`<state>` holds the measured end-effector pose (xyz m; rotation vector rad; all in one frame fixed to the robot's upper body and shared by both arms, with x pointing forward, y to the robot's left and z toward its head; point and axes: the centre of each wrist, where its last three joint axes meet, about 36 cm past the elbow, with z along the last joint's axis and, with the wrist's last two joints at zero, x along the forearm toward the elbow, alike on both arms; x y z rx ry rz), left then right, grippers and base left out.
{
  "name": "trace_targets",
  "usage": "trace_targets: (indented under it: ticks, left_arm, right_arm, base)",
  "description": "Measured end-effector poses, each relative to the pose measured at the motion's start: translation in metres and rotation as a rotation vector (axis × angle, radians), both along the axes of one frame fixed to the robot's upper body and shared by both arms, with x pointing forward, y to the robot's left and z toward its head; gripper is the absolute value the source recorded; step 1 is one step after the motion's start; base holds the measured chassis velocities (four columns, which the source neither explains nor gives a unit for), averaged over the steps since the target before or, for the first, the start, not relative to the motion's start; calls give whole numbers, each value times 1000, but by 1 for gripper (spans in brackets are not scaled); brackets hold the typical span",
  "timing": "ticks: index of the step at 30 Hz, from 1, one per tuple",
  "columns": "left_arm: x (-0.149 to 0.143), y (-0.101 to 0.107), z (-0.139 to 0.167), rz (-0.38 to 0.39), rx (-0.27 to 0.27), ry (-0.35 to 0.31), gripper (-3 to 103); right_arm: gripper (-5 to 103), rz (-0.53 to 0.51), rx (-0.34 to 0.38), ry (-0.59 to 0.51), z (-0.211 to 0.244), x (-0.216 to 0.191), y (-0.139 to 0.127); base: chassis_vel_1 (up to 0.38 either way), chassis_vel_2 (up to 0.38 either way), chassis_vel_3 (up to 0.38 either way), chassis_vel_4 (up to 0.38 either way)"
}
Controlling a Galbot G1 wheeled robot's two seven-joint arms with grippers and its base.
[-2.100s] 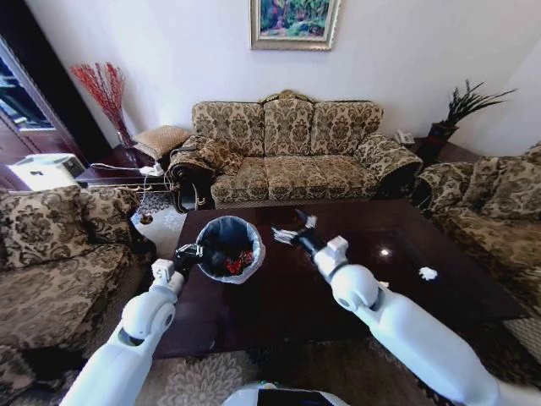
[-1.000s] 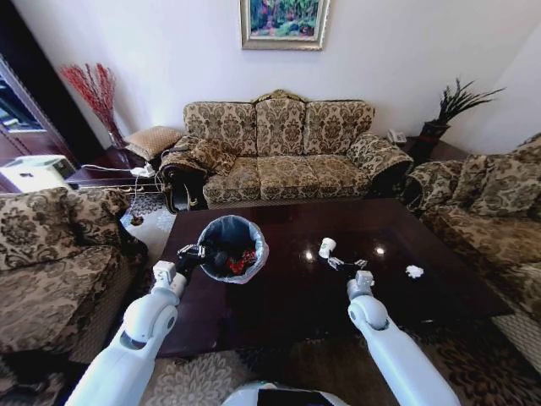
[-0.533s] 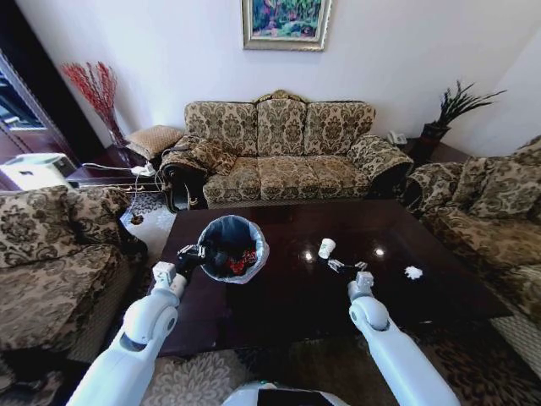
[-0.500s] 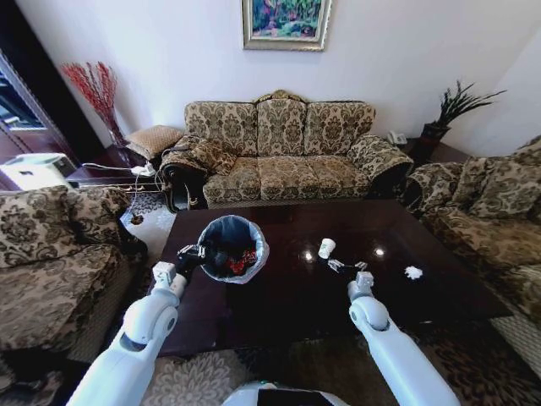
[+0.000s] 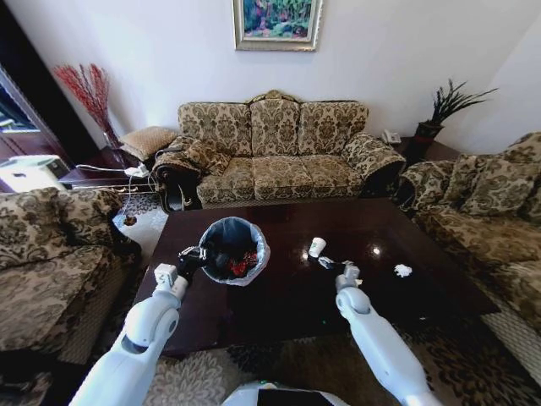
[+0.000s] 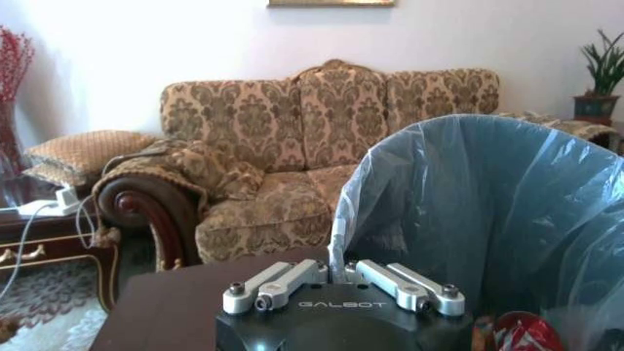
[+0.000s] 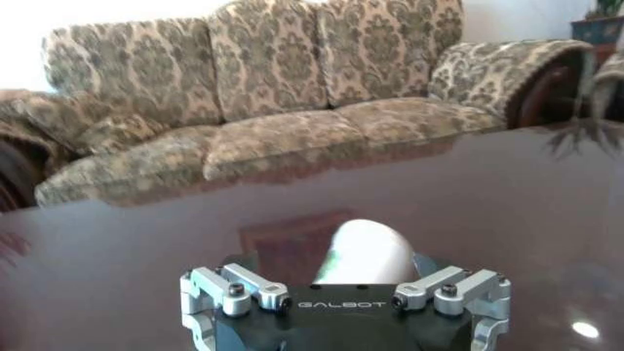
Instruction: Move to the front of the table and place the trash on the table into the trash bin.
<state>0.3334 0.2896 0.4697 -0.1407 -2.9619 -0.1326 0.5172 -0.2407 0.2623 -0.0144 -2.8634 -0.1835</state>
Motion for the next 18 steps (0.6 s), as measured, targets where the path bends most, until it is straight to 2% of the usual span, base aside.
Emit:
trace_targets:
  ticks: [2, 5, 10, 15, 18]
  left_arm:
    - [-3, 1, -1, 3, 2, 7, 2]
    - [-3, 1, -2, 2, 3, 8, 2]
    - [0, 1, -6, -7, 6, 11, 2]
    - [0, 2, -9, -5, 8, 12, 2]
    - [0, 1, -9, -9, 7, 13, 2]
  right_arm:
    - [100, -9, 14, 0, -4, 28, 18]
    - [100, -40, 12, 24, -10, 42, 24]
    - [100, -157, -7, 88, -24, 52, 16]
    - [100, -171, 14, 108, -27, 50, 10]
    - [100, -158, 51, 122, -31, 50, 0]
  base:
    - [0, 0, 0, 0]
    - [0, 0, 0, 0]
    - [0, 0, 0, 0]
    - [0, 0, 0, 0]
    - [0, 0, 0, 0]
